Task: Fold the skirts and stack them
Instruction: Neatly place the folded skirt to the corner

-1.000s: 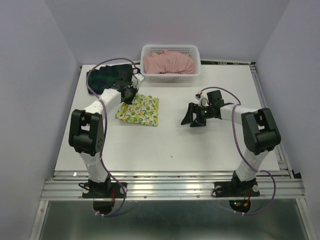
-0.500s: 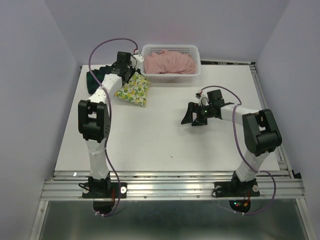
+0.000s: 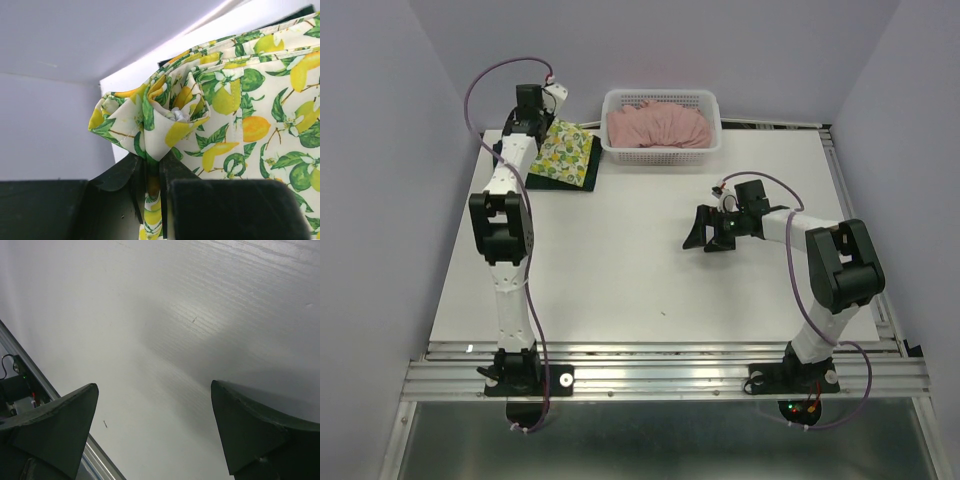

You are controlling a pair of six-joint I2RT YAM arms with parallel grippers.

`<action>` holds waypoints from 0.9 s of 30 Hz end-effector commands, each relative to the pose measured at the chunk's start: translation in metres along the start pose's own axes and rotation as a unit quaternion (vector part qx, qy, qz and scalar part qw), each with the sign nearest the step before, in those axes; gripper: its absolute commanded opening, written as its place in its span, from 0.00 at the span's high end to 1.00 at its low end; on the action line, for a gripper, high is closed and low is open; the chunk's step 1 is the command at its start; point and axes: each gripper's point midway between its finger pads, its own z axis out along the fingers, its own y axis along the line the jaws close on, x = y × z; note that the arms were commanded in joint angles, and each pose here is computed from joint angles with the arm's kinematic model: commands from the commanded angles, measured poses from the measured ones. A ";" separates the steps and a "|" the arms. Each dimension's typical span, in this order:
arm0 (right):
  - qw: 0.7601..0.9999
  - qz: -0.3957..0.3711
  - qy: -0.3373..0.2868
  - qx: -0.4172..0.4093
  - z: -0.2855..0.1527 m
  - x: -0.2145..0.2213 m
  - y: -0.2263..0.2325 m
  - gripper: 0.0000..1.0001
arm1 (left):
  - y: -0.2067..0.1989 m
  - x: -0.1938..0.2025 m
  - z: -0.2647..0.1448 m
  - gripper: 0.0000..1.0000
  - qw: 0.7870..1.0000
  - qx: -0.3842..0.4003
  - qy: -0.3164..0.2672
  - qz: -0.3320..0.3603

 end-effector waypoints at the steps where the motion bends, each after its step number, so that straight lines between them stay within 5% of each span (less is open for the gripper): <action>1: 0.999 0.013 0.021 0.036 0.001 0.018 -0.019 0.00 | 0.045 -0.035 -0.006 1.00 0.996 -0.064 -0.058 -0.018; 12: 0.999 0.009 0.025 0.042 0.000 0.021 -0.021 0.00 | 0.023 0.011 0.042 1.00 0.998 -0.057 -0.011 -0.040; 15: 0.999 0.009 0.025 0.043 -0.001 0.019 -0.021 0.00 | 0.035 0.026 0.046 0.93 0.995 -0.069 -0.001 -0.067; 20: 0.999 -0.001 0.018 0.048 -0.006 0.014 -0.018 0.00 | 0.058 0.021 0.034 0.67 0.991 -0.096 -0.005 -0.092; 26: 0.998 -0.021 -0.013 0.058 -0.028 -0.008 -0.011 0.00 | 0.099 -0.011 -0.013 0.10 0.983 -0.138 -0.039 -0.118; 27: 0.997 -0.025 -0.022 0.064 -0.034 -0.015 -0.013 0.00 | 0.108 -0.018 -0.021 0.08 0.981 -0.143 -0.049 -0.123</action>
